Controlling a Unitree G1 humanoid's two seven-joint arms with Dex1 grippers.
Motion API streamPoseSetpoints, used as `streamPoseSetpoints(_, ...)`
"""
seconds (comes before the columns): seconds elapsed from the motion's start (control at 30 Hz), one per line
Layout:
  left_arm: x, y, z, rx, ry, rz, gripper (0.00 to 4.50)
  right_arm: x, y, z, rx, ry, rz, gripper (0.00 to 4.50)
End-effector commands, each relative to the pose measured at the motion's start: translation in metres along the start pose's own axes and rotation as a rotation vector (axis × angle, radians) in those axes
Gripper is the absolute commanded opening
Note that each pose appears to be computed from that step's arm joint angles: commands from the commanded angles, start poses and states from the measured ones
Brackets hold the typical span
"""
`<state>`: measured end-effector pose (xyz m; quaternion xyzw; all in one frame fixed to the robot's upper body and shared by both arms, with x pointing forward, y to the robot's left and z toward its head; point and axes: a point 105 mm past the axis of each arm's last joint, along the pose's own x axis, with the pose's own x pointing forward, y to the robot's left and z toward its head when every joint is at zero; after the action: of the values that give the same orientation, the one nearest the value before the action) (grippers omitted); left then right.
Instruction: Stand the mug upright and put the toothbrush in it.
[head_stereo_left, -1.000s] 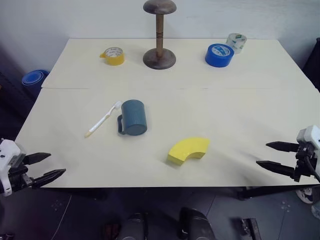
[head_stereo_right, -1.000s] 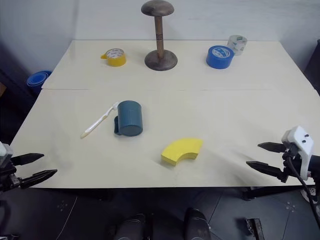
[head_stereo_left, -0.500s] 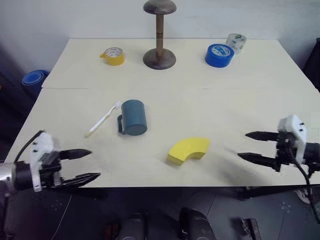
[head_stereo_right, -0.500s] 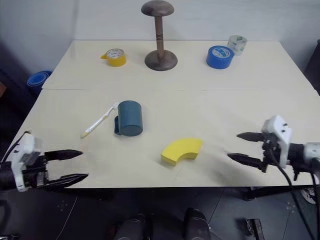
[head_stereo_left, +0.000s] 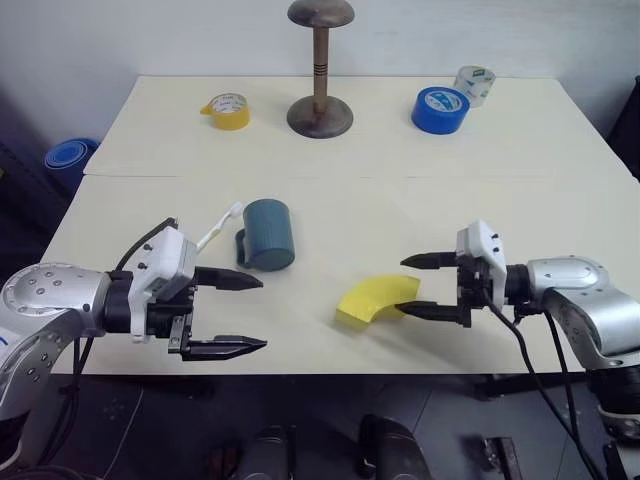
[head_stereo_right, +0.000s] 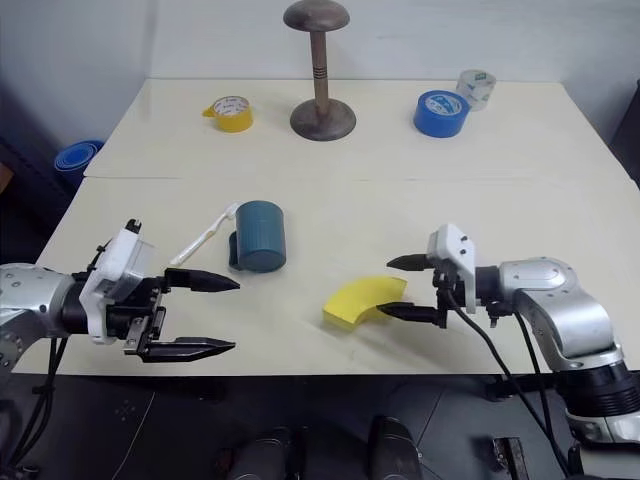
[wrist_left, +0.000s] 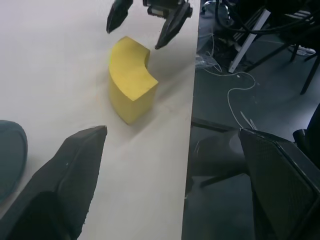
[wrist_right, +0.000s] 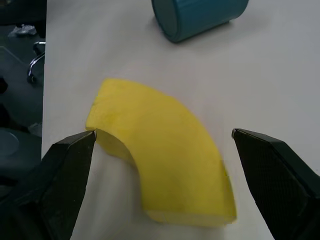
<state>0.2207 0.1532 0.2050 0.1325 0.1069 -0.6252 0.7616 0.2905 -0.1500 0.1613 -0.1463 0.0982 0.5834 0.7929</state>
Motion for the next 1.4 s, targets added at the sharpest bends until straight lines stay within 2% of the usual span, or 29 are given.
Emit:
streamPoseSetpoints(0.03, -0.001, 0.006, 0.005, 0.038, -0.002, 0.013, 4.47, 0.008, -0.001, 0.001, -0.063, 0.003, 0.016, 4.5)
streamPoseSetpoints(0.33, 0.0, 0.009, 0.008, 0.063, -0.009, 0.018, 4.47, 0.023, 0.0, -0.03, -0.092, 0.088, 0.04, 4.5)
streamPoseSetpoints(0.4, 0.0, 0.01, 0.008, 0.073, -0.003, 0.019, 4.47, 0.027, -0.003, -0.029, -0.07, 0.054, 0.022, 4.5)
streamPoseSetpoints(0.5, 0.001, 0.013, 0.009, 0.081, -0.002, 0.02, 4.5, 0.029, -0.002, -0.025, -0.056, 0.019, 0.029, 3.88)
streamPoseSetpoints(0.6, 0.003, 0.013, 0.01, 0.087, -0.008, 0.013, 4.5, 0.027, 0.0, -0.024, -0.043, 0.001, 0.022, 2.83)
streamPoseSetpoints(0.67, 0.006, 0.014, 0.01, 0.089, -0.015, 0.008, 4.5, 0.024, 0.001, -0.022, -0.029, -0.018, -0.002, 2.41)
streamPoseSetpoints(0.77, 0.013, 0.014, 0.01, 0.093, -0.03, -0.005, 4.5, 0.007, -0.003, -0.015, 0.011, -0.068, -0.134, 2.41)
streamPoseSetpoints(0.87, 0.019, 0.016, 0.012, 0.099, -0.052, -0.012, 4.5, -0.041, -0.019, -0.006, 0.098, -0.165, -0.42, 2.41)
streamPoseSetpoints(0.93, 0.021, 0.017, 0.012, 0.099, -0.058, -0.015, 4.5, -0.066, -0.025, -0.006, 0.123, -0.183, -0.559, 2.41)
streamPoseSetpoints(1.03, 0.026, 0.019, 0.013, 0.107, -0.078, -0.032, 4.5, -0.127, -0.04, -0.038, 0.164, -0.076, -0.927, 2.41)
streamPoseSetpoints(1.1, 0.03, 0.02, 0.015, 0.115, -0.091, -0.044, 4.5, -0.154, -0.043, -0.058, 0.2, -0.015, -1.092, 2.41)
streamPoseSetpoints(1.2, 0.034, 0.025, 0.018, 0.124, -0.104, -0.047, 4.5, -0.171, -0.045, -0.081, 0.229, 0.05, -1.222, 2.41)
streamPoseSetpoints(1.37, 0.037, 0.029, 0.019, 0.129, -0.109, -0.047, 4.5, -0.172, -0.049, -0.103, 0.276, 0.097, -1.27, 2.41)
streamPoseSetpoints(1.4, 0.037, 0.029, 0.019, 0.13, -0.108, -0.045, 4.5, -0.172, -0.049, -0.104, 0.292, 0.087, -1.274, 2.75)
